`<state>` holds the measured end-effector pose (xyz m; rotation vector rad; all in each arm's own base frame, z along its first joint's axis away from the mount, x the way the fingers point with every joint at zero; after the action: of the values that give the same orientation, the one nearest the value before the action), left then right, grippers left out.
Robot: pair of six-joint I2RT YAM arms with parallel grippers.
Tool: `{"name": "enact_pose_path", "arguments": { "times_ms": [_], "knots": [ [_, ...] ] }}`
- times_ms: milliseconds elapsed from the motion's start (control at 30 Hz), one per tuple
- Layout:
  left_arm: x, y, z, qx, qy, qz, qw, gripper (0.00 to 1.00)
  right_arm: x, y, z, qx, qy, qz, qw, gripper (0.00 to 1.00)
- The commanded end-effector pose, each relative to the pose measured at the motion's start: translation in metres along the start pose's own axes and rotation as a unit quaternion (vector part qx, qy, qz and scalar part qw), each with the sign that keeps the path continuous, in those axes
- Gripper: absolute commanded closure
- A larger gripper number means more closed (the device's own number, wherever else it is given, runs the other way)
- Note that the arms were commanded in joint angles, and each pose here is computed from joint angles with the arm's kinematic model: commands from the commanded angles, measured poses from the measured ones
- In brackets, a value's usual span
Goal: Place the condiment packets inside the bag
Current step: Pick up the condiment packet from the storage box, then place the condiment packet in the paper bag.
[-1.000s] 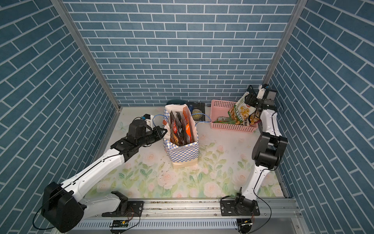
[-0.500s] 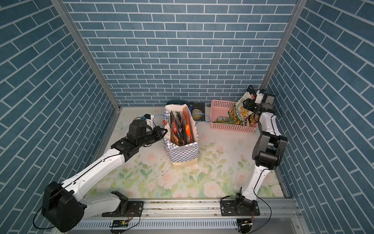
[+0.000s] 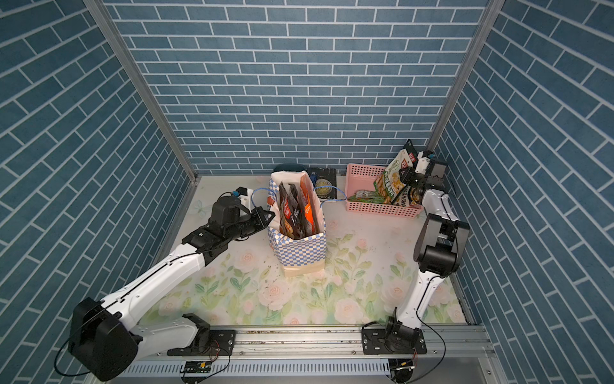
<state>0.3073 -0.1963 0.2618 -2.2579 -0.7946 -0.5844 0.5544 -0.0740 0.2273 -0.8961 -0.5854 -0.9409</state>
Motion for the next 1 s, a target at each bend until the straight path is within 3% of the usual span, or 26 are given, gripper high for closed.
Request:
{"name": "enact_pose_path", "arguments": {
  "times_ms": [0,33,67,233,400,567,733,967],
  "knots": [
    [-0.007,0.001,0.005,0.012,0.004,0.008,1.000,1.00,-0.009,0.010,-0.001,0.008,0.004,-0.001,1.000,0.89],
    [-0.007,0.001,0.006,0.012,0.003,0.008,1.000,1.00,-0.009,0.010,0.000,0.006,0.003,-0.001,1.000,0.98],
    [-0.007,0.001,0.006,0.013,0.003,0.008,1.000,1.00,-0.009,0.009,0.001,0.005,0.000,-0.003,1.000,1.00],
    [-0.007,0.001,0.006,0.013,0.003,0.007,1.000,1.00,0.009,-0.013,0.033,0.001,-0.066,-0.043,0.997,1.00],
    [-0.007,0.001,0.007,0.014,0.004,0.006,1.000,1.00,0.035,-0.056,0.102,-0.024,-0.184,-0.128,0.974,1.00],
    [-0.010,0.002,0.009,0.014,0.004,0.008,1.000,1.00,0.053,-0.102,0.159,-0.015,-0.225,-0.190,0.956,1.00],
    [-0.012,0.003,0.011,0.016,0.004,0.009,1.000,1.00,0.055,-0.151,0.229,0.055,-0.239,-0.209,0.947,1.00],
    [-0.010,0.003,0.011,0.016,0.005,0.003,1.000,1.00,0.044,-0.256,0.338,0.239,-0.216,-0.241,0.916,1.00]
  ]
}}
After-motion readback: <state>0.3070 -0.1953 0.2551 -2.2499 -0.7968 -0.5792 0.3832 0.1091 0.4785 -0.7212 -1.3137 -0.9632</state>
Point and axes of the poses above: each gripper's point midway between its finger pads, its own y axis out along the fingers, its own z axis along the line the jaws close on, x = y × z, the point moved 4 cm from there along -y, back along the fingers, and after that the axes turned 4 degrees about y, right-handed, at the moved point
